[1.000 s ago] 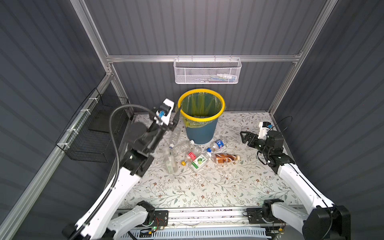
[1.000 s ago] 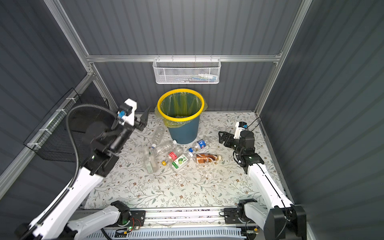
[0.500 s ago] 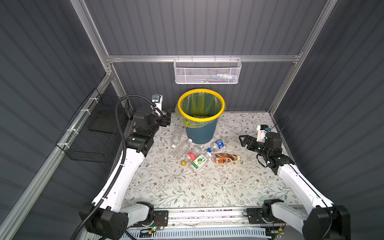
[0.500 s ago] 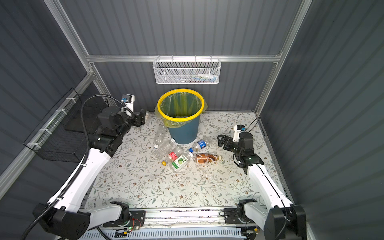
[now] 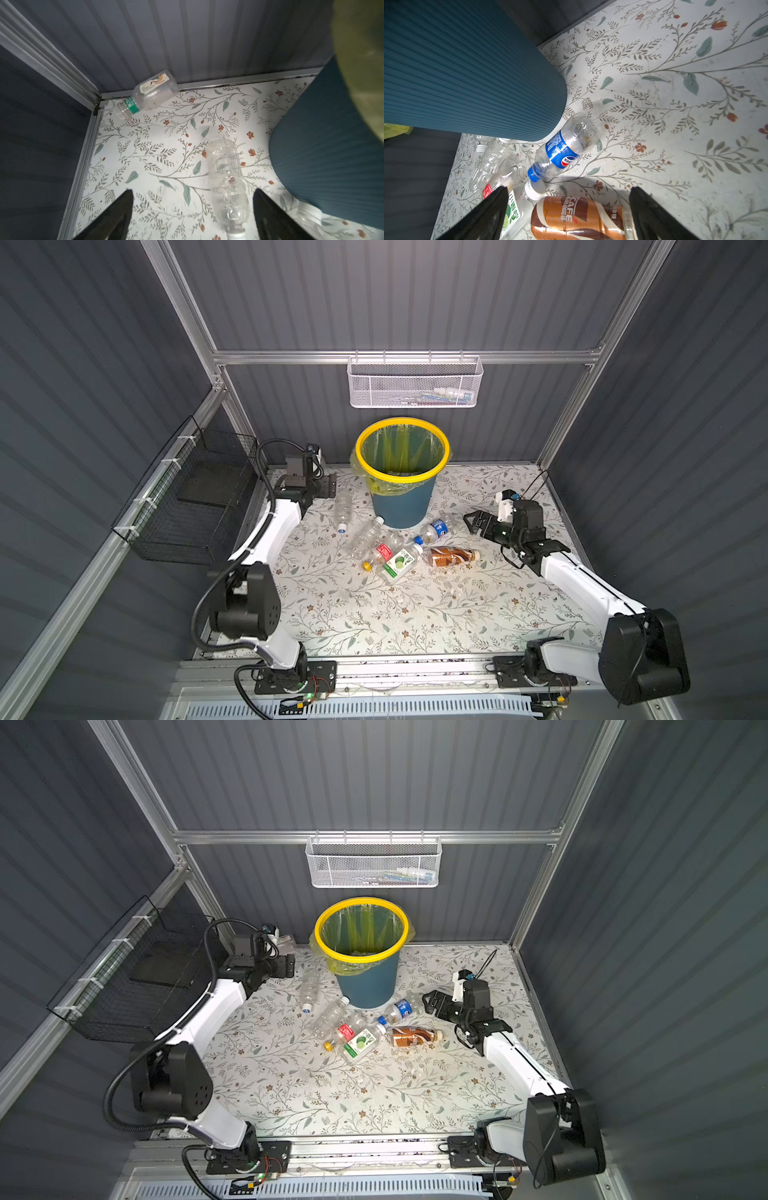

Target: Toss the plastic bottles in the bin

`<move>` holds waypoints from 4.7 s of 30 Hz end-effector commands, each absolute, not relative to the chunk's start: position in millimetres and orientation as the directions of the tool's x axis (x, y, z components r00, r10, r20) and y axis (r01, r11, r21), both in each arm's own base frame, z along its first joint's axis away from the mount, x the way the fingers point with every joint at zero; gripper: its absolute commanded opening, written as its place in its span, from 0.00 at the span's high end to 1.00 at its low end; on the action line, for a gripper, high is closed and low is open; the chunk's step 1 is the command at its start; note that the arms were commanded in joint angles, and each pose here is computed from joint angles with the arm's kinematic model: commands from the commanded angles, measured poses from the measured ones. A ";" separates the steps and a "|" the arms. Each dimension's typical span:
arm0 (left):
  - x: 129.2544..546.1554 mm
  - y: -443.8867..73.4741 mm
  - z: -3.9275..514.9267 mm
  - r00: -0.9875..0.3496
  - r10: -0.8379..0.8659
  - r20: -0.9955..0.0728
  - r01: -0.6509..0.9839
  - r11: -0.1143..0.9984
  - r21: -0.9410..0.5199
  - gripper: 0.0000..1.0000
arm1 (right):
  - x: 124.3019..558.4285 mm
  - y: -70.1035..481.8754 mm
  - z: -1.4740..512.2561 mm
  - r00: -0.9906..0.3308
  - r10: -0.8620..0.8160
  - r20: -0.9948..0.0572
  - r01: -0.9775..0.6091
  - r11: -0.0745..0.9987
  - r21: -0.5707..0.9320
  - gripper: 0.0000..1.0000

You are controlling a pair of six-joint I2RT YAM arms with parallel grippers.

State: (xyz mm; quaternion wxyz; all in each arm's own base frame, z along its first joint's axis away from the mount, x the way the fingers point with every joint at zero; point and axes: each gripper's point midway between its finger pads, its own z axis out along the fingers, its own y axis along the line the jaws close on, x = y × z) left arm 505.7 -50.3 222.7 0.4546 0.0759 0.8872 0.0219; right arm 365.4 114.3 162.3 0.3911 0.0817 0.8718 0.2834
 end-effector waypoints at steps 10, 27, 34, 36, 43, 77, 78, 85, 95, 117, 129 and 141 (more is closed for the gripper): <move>633.2 -9.5 154.3 -0.604 0.428 -0.672 0.129 0.885 0.448 0.09 | 375.0 158.0 157.4 -0.730 0.397 -0.556 -0.105 0.739 0.666 0.08; 686.0 16.0 128.4 -0.573 0.329 -0.751 0.212 0.944 0.252 0.03 | 395.7 212.1 140.7 -0.789 0.393 -0.472 -0.122 0.653 0.747 0.08; 709.8 11.8 130.6 -0.509 0.110 -0.854 0.101 0.993 0.068 0.03 | 404.7 239.0 138.2 -0.804 0.370 -0.466 -0.154 0.627 0.764 0.08; 717.5 14.2 128.2 -0.488 0.073 -0.870 0.070 0.997 0.045 0.04 | 406.5 244.2 138.9 -0.805 0.372 -0.461 -0.161 0.612 0.774 0.08; 731.0 12.4 109.2 -0.484 0.008 -0.875 0.054 0.998 -0.021 0.06 | 409.4 251.9 134.4 -0.811 0.370 -0.453 -0.165 0.598 0.785 0.08; 557.9 -13.8 90.6 -0.743 0.117 -0.660 0.220 0.973 -0.075 0.29 | 373.9 239.2 148.6 -0.801 0.313 -0.510 -0.231 0.624 0.747 0.09; 555.2 -13.5 96.7 -0.737 0.109 -0.667 0.213 0.974 -0.076 0.27 | 372.7 238.5 149.4 -0.800 0.313 -0.512 -0.233 0.624 0.746 0.09; 541.9 -13.3 152.7 -0.670 0.143 -0.729 0.233 0.972 -0.024 0.18 | 365.1 233.5 155.6 -0.786 0.328 -0.524 -0.237 0.623 0.745 0.09; 543.9 16.4 108.5 -0.696 0.435 -0.571 0.367 0.899 0.237 0.04 | 359.6 238.3 158.0 -0.788 0.368 -0.494 -0.229 0.569 0.790 0.09; 547.6 12.2 47.9 -0.685 0.524 -0.506 0.537 0.833 0.135 0.06 | 356.9 240.6 156.7 -0.782 0.383 -0.492 -0.218 0.571 0.792 0.08; 524.4 18.1 45.5 -0.755 0.441 -0.486 0.447 0.888 0.112 0.21 | 354.3 245.8 154.2 -0.789 0.380 -0.483 -0.221 0.559 0.799 0.08; 503.2 11.6 84.4 -0.760 0.329 -0.560 0.351 0.934 0.073 0.59 | 350.1 240.5 157.0 -0.779 0.387 -0.493 -0.219 0.570 0.792 0.10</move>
